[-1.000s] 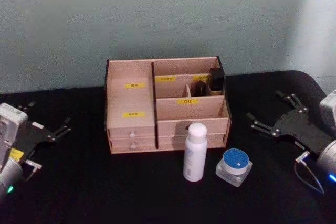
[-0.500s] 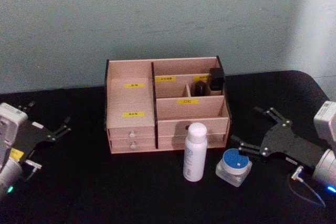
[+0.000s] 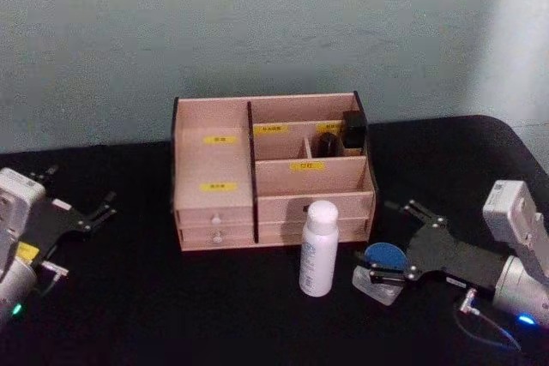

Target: Pick up the facial cleanser and watermelon frost from the table and place them into the tiered storage box.

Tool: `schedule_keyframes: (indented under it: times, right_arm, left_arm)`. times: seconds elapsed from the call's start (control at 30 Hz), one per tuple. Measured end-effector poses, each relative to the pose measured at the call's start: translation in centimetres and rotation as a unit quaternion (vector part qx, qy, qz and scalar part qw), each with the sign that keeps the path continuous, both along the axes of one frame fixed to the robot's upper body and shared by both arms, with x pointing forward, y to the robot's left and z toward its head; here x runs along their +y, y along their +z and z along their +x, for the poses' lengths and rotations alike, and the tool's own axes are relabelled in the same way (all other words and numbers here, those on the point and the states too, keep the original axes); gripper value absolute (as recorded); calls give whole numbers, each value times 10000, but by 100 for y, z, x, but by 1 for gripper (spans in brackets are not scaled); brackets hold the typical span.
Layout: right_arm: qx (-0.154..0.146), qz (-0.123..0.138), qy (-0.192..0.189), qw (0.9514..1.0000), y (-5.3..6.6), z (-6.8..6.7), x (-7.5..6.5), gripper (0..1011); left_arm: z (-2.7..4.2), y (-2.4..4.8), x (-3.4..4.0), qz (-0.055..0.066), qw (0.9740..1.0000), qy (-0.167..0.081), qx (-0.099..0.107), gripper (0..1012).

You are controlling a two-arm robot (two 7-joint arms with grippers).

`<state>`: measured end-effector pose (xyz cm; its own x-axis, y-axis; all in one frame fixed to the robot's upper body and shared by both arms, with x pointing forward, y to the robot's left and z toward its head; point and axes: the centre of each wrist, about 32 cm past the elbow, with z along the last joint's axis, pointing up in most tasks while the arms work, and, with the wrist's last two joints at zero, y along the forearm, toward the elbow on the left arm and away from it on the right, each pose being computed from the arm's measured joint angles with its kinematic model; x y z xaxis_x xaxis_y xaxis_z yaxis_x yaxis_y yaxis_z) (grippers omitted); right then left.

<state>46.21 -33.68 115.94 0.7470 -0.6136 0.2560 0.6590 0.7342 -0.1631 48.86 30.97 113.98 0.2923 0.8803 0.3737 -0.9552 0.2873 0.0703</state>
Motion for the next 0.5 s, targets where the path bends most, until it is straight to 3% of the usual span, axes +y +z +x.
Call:
schedule_keyframes:
  times: [0.5]
  right_arm:
    - [384, 187, 419, 9982, -109, 165, 84, 1002]
  left_arm:
    - [0, 0, 0, 0, 10000, 0, 0, 1001]
